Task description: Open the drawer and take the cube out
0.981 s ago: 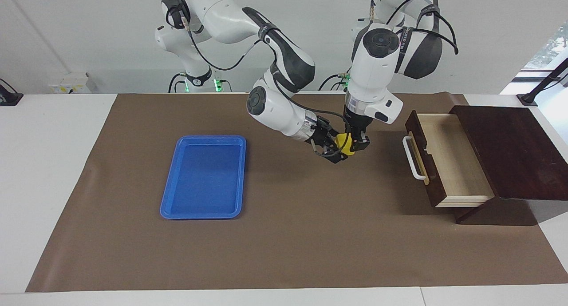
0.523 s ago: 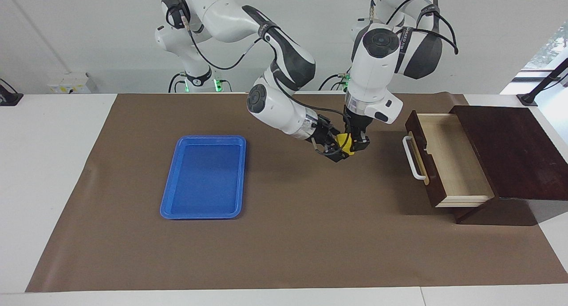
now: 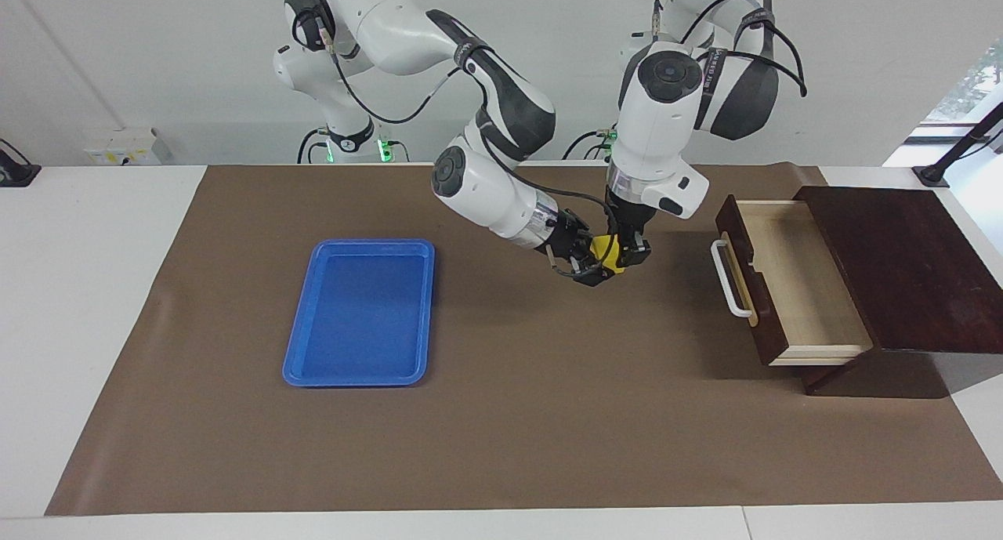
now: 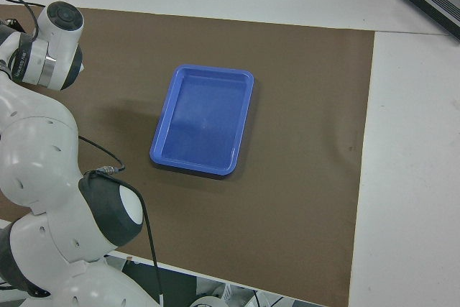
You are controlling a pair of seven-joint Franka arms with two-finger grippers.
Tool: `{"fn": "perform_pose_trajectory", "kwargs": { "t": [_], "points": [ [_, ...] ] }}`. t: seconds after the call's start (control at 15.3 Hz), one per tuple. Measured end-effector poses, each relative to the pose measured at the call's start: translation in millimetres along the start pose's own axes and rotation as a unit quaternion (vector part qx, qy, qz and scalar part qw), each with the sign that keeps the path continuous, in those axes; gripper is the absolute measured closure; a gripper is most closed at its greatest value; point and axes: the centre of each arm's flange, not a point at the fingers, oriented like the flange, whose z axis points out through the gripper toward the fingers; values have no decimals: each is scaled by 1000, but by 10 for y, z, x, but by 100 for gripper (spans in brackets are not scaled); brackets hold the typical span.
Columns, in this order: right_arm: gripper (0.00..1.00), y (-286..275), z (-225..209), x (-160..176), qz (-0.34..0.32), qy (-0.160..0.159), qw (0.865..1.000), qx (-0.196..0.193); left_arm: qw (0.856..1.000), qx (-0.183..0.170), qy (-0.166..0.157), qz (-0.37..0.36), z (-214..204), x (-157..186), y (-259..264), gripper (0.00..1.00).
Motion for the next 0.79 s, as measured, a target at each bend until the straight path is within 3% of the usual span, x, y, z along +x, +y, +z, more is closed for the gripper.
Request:
{"fn": "perform_pose_trajectory", "kwargs": {
  "t": [0.26,0.33,0.59,0.79],
  "points": [
    [44,-8,-11,-2,0,0,1000,1,1000,-2,-1,0,-10,-1,4,45],
    [44,-9,-13,-2,0,0,1000,1,1000,-2,-1,0,-14,2,8,41],
    [44,-21,-25,15,1,0,1000,2,1000,-5,-2,3,-22,47,41,0],
    [44,-40,-47,41,3,1,1000,4,1000,0,2,15,91,203,118,0]
  ]
}}
